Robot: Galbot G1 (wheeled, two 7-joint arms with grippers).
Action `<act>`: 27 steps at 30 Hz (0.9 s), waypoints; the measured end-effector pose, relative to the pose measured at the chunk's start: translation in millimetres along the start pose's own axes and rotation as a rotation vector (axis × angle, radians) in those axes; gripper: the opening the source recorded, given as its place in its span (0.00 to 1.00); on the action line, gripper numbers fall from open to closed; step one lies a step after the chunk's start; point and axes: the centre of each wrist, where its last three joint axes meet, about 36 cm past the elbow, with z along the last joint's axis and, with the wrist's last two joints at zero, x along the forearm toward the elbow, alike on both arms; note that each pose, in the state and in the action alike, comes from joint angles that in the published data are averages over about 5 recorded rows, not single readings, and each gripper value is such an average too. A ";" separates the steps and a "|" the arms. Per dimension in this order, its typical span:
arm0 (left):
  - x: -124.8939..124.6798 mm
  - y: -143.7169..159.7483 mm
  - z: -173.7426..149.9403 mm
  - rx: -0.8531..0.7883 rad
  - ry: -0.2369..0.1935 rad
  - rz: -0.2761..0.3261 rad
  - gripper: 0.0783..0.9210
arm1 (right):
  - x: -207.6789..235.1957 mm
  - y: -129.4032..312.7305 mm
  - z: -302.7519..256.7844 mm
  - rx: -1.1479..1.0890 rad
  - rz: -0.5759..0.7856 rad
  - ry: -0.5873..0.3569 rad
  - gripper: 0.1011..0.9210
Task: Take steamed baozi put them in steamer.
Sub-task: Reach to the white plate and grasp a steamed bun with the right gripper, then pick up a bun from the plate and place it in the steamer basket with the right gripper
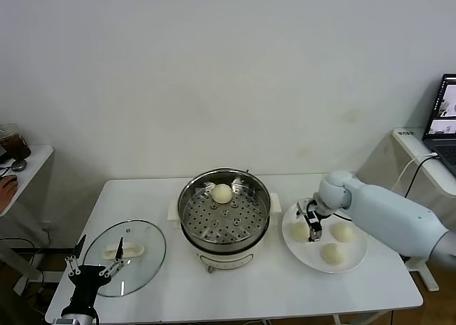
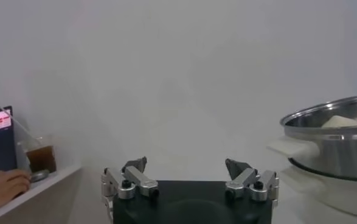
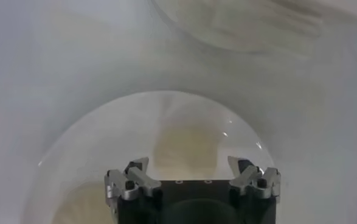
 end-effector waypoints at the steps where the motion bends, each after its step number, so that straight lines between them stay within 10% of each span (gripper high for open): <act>1: -0.1 0.0 0.1 0.000 0.000 0.000 0.88 | -0.5 -0.2 -0.2 -0.001 0.000 0.000 0.75; 13: 0.1 -0.6 -0.6 0.006 -0.002 -0.003 0.88 | 0.9 -0.1 1.2 -0.008 -0.003 0.002 0.44; 27: -7.9 -4.1 -6.3 0.015 -0.025 0.015 0.88 | 99.5 -17.3 20.0 -0.049 0.069 -0.019 0.45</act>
